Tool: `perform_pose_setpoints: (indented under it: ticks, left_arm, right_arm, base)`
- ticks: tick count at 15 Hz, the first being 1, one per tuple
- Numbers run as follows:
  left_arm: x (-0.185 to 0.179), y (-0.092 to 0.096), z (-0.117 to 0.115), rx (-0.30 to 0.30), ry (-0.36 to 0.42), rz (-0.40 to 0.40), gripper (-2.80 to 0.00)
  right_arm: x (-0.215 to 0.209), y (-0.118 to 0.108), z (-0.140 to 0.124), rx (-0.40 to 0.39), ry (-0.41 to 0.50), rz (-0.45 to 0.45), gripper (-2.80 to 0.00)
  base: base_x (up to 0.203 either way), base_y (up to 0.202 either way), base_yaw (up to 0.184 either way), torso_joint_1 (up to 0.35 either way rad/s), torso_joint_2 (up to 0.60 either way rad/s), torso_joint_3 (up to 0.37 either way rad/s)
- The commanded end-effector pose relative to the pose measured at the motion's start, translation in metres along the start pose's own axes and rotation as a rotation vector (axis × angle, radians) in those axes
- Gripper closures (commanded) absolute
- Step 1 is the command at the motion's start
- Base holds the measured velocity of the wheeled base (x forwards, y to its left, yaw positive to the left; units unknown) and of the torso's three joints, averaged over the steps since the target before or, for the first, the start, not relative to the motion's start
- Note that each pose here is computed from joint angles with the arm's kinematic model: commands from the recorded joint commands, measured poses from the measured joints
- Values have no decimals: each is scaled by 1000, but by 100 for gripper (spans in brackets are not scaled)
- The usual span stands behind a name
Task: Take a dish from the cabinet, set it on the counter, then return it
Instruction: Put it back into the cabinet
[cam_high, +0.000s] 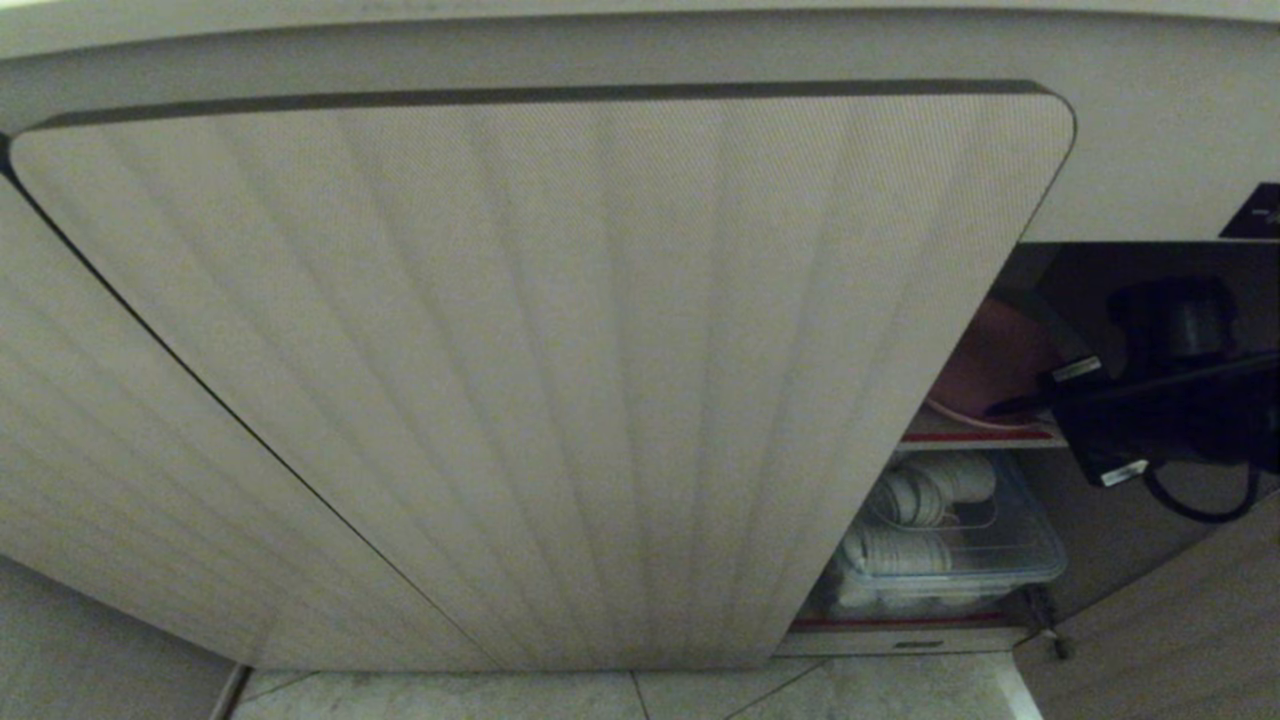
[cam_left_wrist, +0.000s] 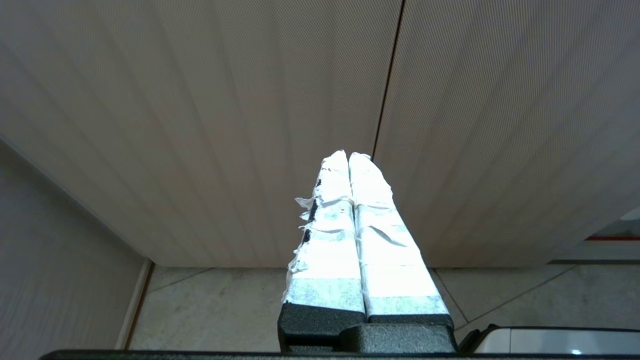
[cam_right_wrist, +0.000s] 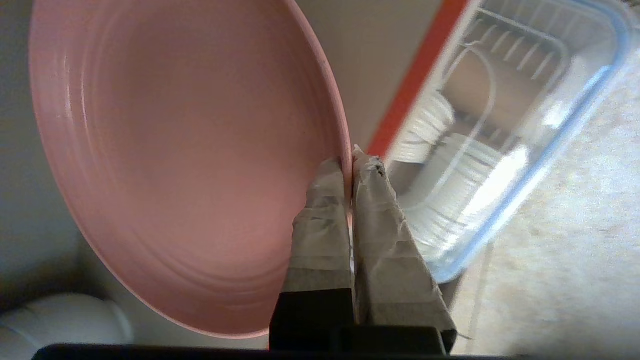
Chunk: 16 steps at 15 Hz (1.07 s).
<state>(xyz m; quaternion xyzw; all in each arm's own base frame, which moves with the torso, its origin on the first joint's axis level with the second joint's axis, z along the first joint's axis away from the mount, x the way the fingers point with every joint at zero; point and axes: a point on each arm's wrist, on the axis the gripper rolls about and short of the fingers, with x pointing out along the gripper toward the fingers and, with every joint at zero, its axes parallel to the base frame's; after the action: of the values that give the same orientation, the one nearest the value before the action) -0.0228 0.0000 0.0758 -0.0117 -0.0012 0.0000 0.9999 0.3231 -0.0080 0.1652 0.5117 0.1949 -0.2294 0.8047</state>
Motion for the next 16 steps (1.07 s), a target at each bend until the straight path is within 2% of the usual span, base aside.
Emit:
perform_pose_setpoints:
  ticks: [1, 10, 16]
  left_arm:
    - [0, 0, 0, 0, -1, 0, 0]
    - [0, 0, 0, 0, -1, 0, 0]
    - [0, 0, 0, -1, -2, 0, 0]
  right_arm:
    - [-9, -3, 0, -5, -2, 5, 0]
    - [-16, -7, 0, -28, 4, 2, 0]
    - [-7, -13, -4, -33, 27, -56, 0]
  base:
    - [0, 0, 0, 0, 0, 0]
    - [0, 0, 0, 0, 0, 0]
    - [0, 0, 0, 0, 0, 0]
